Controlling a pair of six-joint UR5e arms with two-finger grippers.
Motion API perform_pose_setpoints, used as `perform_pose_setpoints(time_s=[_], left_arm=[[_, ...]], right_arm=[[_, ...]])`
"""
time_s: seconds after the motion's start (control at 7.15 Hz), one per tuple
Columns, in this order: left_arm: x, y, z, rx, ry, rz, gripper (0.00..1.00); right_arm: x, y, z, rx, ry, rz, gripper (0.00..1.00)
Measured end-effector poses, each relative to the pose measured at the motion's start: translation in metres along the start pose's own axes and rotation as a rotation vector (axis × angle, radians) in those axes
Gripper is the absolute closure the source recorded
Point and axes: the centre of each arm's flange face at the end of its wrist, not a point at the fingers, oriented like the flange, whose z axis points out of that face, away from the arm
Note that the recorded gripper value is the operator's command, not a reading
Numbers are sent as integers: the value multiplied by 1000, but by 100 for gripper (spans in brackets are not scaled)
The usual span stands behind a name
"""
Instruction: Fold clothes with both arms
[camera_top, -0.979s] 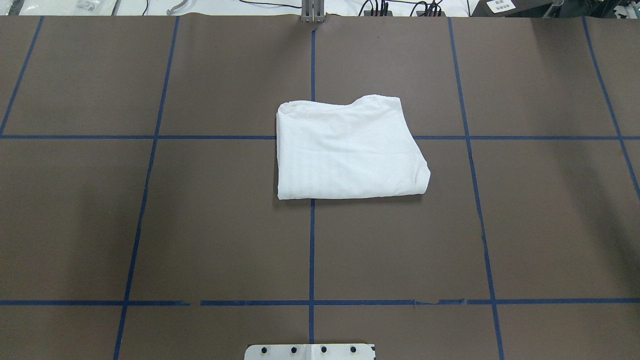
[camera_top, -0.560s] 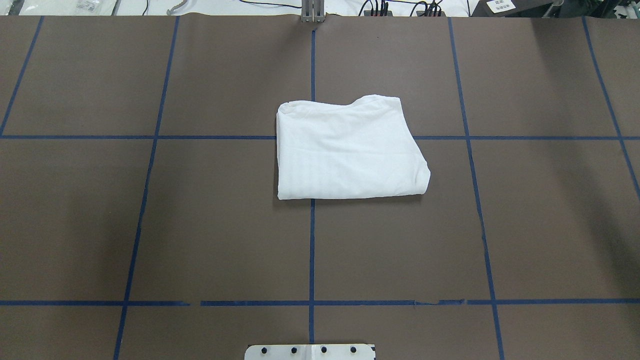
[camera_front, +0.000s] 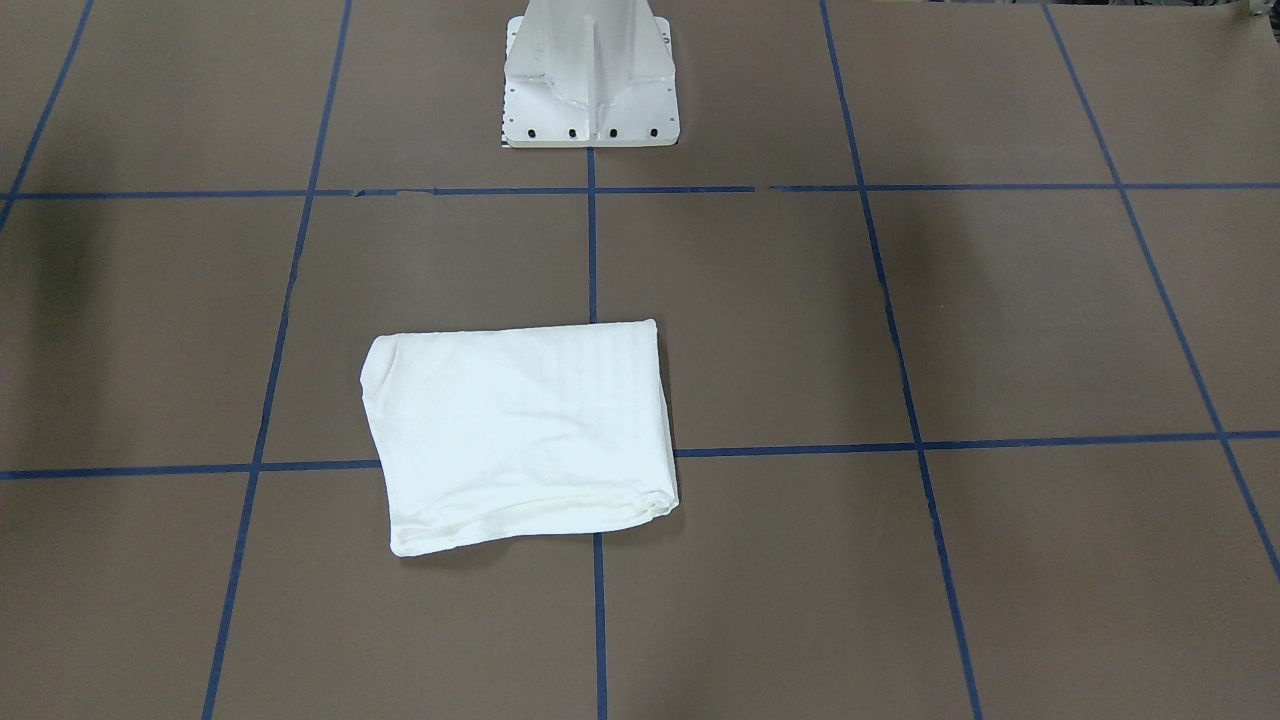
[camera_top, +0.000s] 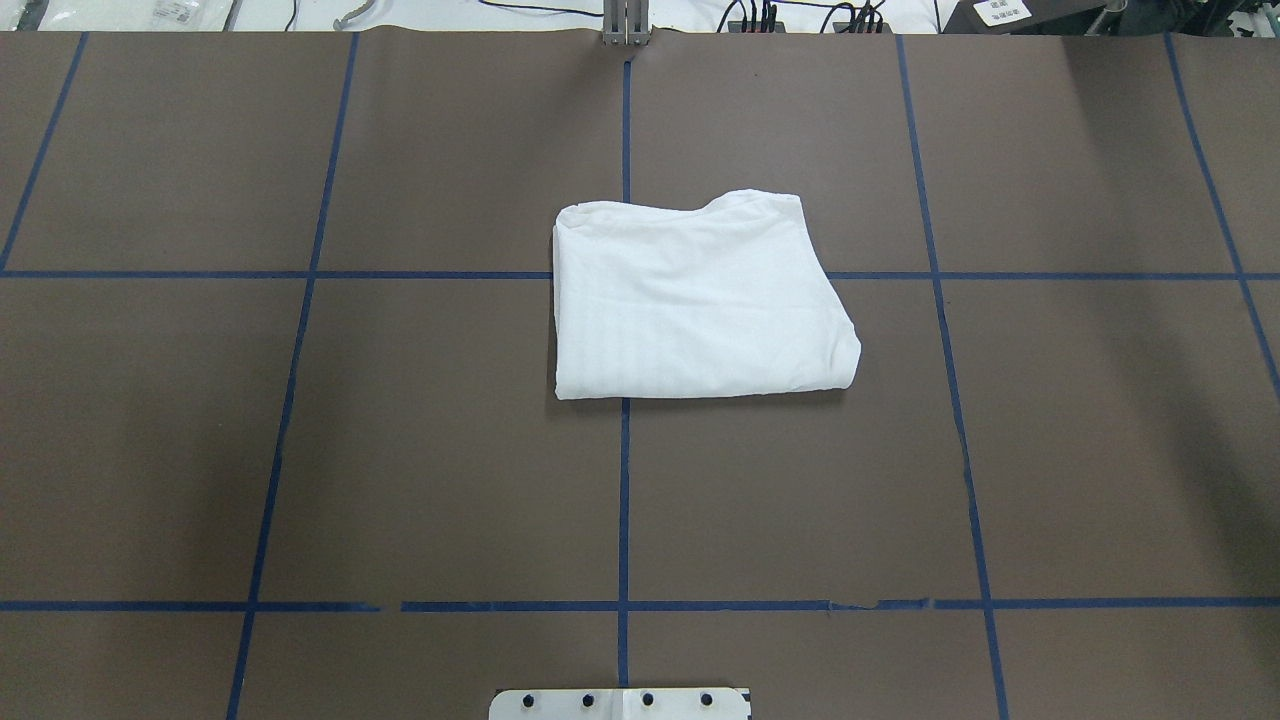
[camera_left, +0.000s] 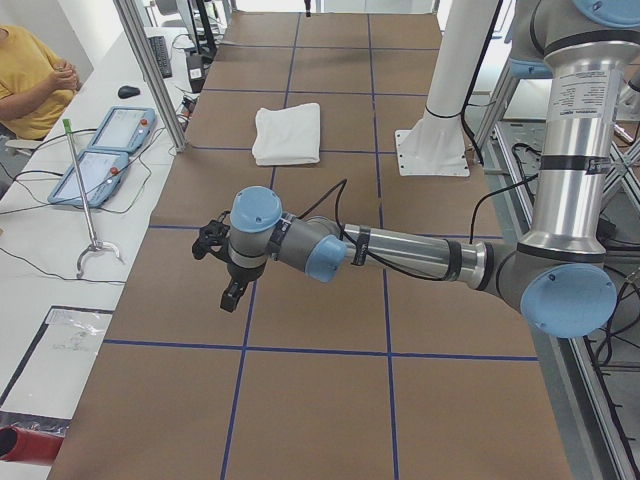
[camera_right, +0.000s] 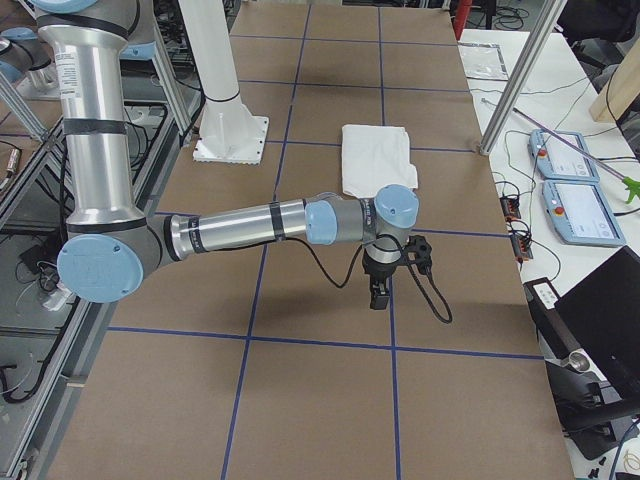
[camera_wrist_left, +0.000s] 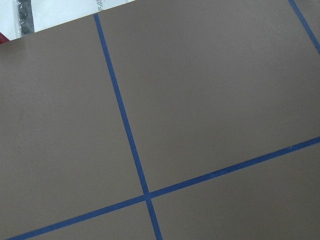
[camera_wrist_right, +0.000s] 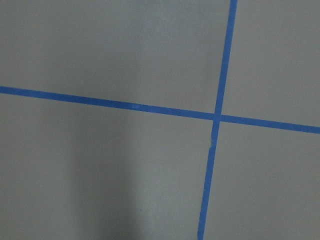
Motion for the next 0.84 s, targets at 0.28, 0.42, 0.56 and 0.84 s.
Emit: perform_pose_setpoints(time_s=[0.28,0.42,0.56,0.84], left_arm=[[1,-1,1,0,2,4,0],[2,-2,1,3,3,9,0],[3,-3,0,5,3,12,0],[3,-6,-1,8,0,15,0]], right_arm=[[-9,-7,-3,8,3,-11,0],[-11,-8,-4,11,2,-13,0],[-9,-7,-2,8,4,-9,0],[1,-2,9,-15,11,11,0]])
